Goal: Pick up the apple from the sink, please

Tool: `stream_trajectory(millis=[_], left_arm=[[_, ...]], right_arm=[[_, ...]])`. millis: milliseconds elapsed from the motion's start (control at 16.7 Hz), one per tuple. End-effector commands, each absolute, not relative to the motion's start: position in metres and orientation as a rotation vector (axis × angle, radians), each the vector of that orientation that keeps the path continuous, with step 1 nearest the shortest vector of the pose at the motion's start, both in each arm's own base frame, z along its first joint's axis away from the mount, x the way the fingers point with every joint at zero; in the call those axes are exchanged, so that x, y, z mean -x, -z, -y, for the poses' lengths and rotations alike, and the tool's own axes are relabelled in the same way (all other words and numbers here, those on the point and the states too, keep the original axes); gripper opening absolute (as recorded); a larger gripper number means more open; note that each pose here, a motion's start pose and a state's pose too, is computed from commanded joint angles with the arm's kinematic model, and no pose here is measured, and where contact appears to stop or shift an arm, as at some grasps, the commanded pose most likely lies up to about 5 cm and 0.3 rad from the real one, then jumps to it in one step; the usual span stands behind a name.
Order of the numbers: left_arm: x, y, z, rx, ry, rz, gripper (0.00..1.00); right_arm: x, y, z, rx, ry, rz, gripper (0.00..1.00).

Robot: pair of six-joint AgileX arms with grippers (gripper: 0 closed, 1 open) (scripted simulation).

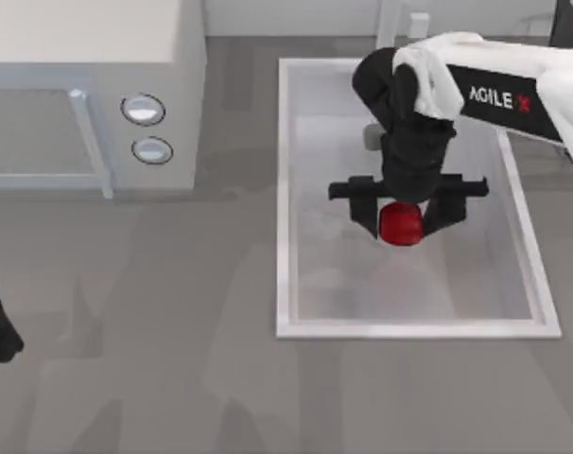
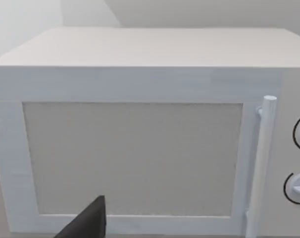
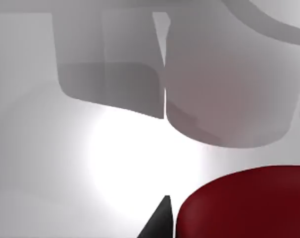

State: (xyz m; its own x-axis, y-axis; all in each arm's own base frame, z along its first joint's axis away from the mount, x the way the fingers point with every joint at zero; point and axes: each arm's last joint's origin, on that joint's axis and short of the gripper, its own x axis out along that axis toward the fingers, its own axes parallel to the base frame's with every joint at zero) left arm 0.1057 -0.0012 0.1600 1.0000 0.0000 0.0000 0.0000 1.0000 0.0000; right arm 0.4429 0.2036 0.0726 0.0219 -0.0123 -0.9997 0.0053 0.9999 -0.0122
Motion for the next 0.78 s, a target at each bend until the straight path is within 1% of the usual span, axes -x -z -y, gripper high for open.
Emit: stream_trajectory(millis=[240, 480, 660, 780], left_arm=[[-0.106, -0.16, 0.001, 0.0, 0.0, 0.0, 1.0], [-0.106, -0.16, 0.001, 0.0, 0.0, 0.0, 1.0], [-0.106, -0.16, 0.001, 0.0, 0.0, 0.0, 1.0], [-0.106, -0.16, 0.001, 0.0, 0.0, 0.0, 1.0]], right_arm=[[-0.456, -0.148, -0.211, 0.004, 0.012, -1.544, 0.0], [-0.445, -0.229, -0.204, -0.001, 0.007, -1.532, 0.0], [-0.43, -0.267, -0.196, -0.003, 0.005, -1.526, 0.0], [-0.423, -0.28, -0.193, -0.004, 0.004, -1.522, 0.0]])
